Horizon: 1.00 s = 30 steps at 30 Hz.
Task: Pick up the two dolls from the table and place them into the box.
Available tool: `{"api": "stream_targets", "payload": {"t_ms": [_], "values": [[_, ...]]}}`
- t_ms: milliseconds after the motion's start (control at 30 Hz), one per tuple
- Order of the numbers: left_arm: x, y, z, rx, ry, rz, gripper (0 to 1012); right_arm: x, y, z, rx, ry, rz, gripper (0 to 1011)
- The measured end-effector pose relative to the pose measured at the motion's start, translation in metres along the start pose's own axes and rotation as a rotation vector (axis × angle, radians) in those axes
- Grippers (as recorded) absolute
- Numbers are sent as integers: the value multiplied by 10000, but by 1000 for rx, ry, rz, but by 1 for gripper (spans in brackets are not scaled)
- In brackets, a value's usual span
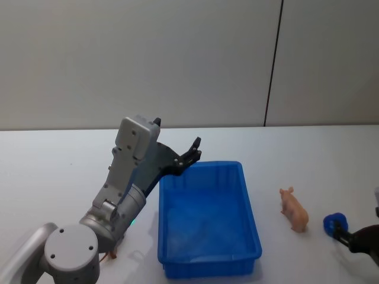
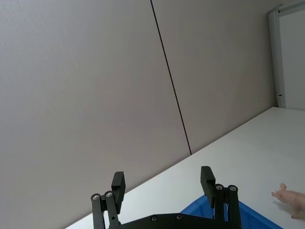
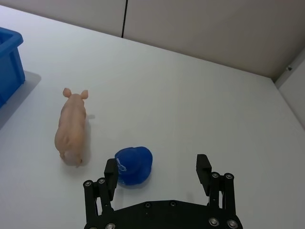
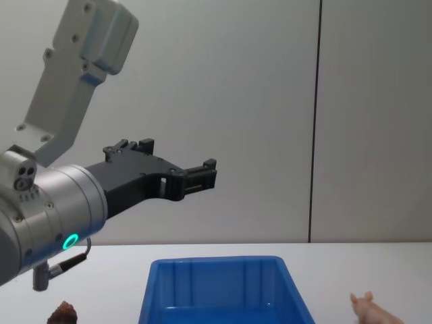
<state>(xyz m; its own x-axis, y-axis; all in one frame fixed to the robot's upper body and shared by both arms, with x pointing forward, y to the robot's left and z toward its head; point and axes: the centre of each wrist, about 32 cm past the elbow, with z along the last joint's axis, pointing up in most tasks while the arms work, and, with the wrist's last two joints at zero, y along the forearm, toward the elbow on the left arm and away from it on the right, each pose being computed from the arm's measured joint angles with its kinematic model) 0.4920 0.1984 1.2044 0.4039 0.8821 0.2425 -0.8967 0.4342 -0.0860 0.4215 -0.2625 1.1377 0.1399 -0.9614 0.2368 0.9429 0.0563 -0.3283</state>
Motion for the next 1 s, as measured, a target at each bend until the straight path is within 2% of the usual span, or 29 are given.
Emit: {"api": "stream_targets", "payload": {"t_ms": [400, 833, 1000], "values": [[0, 0, 0, 0, 0, 0, 1003, -113, 237, -75, -43, -3, 36, 1008], [0, 0, 0, 0, 0, 0, 1004, -196, 451, -150, -77, 17, 6, 1008], [0, 0, 0, 0, 0, 0, 1003, -219, 511, -160, -78, 21, -4, 911]]}}
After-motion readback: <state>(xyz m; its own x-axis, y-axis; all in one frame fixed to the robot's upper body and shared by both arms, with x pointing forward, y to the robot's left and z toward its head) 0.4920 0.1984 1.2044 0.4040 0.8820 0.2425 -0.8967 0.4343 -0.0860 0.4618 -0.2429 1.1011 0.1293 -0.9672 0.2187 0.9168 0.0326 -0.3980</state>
